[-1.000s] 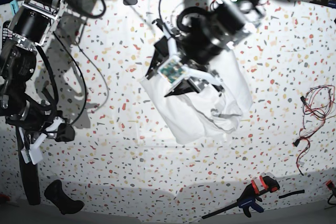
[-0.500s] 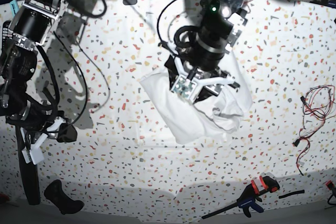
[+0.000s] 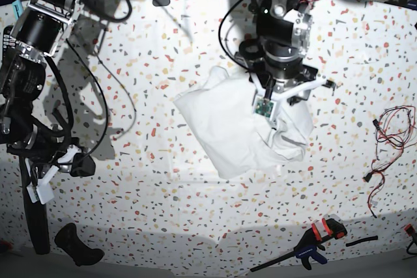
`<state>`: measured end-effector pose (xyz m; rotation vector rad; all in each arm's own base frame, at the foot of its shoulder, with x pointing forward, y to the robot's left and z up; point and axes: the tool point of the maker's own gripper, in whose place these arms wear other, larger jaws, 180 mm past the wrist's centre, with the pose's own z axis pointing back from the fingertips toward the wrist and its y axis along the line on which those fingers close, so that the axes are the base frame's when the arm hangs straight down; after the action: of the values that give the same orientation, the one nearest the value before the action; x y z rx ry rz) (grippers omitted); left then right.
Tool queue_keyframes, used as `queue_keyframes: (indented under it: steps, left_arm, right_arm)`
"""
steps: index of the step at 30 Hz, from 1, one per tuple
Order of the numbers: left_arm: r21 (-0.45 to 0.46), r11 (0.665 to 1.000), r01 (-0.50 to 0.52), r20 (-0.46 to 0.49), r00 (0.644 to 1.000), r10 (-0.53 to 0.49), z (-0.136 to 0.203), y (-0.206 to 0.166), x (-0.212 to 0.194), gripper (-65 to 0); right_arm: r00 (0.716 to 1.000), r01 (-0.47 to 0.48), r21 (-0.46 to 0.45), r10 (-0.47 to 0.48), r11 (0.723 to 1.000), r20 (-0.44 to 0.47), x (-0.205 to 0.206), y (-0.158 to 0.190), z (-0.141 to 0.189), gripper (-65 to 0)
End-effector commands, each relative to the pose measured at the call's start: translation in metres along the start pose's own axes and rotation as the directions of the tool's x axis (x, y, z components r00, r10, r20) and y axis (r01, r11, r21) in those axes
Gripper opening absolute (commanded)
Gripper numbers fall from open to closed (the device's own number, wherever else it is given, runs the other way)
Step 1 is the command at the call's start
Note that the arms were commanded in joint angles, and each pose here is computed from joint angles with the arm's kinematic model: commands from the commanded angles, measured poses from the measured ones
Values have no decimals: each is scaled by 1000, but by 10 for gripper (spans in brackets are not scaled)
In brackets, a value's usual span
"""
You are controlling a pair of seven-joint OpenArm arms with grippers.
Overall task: Fold the T-shirt properly
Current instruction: 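Lay the folded end onto the stack and press it down with both grippers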
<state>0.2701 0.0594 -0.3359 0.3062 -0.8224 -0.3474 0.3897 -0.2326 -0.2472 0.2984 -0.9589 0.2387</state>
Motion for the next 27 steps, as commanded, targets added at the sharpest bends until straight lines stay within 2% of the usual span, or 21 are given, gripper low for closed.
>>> queue_keyframes:
  steps: [1, 4, 9, 11, 14, 18, 20, 22, 24, 27]
  left_arm:
    - [17, 1000, -5, 22, 1000, 5, 4, 4, 5, -425]
    - [20, 1000, 14, -13, 1000, -13, 7, 0, -12, -425]
    - [84, 992, 95, -44, 995, -91, 11, 14, -33, -425]
    - [140, 982, 124, -36, 992, -120, 10, 28, -33, -425]
    - [269, 958, 95, 32, 994, -108, 16, 53, -17, -425]
    - [274, 961, -44, 211, 977, -15, 43, 63, 26, -425]
    - [236, 966, -102, 352, 936, 13, 65, 63, 58, -425]
    - [124, 982, -142, 452, 889, 72, 86, 49, 80, -425]
    - [-48, 988, -144, 463, 874, 150, 98, 18, 87, -425]
    - [-260, 965, -43, 425, 892, 154, 105, -34, 83, -425]
  right_arm:
    - [997, -25, 10, 24, 1000, 71, 23, 1, 7, -520]
    - [997, -25, 10, 24, 1000, 72, 23, 1, 7, -520]
    - [997, -25, 11, 24, 1000, 73, 23, 1, 7, -520]
    - [996, -18, 34, 15, 999, 89, 26, 5, 7, -520]
    - [991, -9, 106, -5, 994, 130, 34, 20, 7, -520]
    - [994, -40, 199, 19, 979, 108, 31, 51, -8, -520]
    - [995, -61, 248, 40, 967, 89, 27, 73, -19, -520]
    - [994, -81, 303, 57, 950, 89, 27, 97, -30, -520]
    - [990, -112, 341, 77, 933, 114, 33, 122, -41, -520]
    - [979, -191, 332, 157, 924, 128, 38, 151, -63, -520]
